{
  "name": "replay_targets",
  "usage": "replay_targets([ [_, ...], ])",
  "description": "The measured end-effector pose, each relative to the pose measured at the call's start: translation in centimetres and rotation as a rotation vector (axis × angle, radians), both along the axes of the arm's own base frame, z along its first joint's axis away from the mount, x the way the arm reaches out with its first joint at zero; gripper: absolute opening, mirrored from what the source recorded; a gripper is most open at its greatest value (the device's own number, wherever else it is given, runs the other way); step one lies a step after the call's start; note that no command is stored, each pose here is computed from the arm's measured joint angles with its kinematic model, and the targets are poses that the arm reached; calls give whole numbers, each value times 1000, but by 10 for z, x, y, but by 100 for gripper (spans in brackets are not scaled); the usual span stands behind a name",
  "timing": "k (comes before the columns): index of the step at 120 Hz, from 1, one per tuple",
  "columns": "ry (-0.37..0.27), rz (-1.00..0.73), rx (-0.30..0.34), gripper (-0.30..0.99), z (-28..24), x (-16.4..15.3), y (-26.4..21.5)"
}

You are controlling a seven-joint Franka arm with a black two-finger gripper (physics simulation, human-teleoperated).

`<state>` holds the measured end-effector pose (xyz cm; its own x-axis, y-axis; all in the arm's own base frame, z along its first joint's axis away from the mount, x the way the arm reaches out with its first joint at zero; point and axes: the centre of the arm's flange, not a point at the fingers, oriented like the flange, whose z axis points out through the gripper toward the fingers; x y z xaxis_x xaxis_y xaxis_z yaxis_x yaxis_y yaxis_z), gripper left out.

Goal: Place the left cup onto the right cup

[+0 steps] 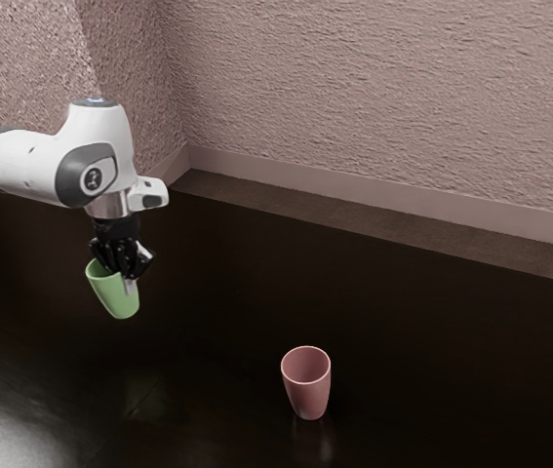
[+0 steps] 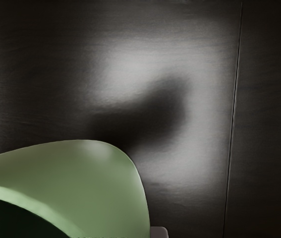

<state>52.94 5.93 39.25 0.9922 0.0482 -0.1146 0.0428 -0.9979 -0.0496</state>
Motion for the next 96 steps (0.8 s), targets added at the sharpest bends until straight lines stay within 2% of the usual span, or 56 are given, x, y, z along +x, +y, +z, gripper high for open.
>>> replay_targets([
  [46,-71,-66,7,-9,41,25,-47],
  [96,-112,-182,3,-9,71,30,-149],
])
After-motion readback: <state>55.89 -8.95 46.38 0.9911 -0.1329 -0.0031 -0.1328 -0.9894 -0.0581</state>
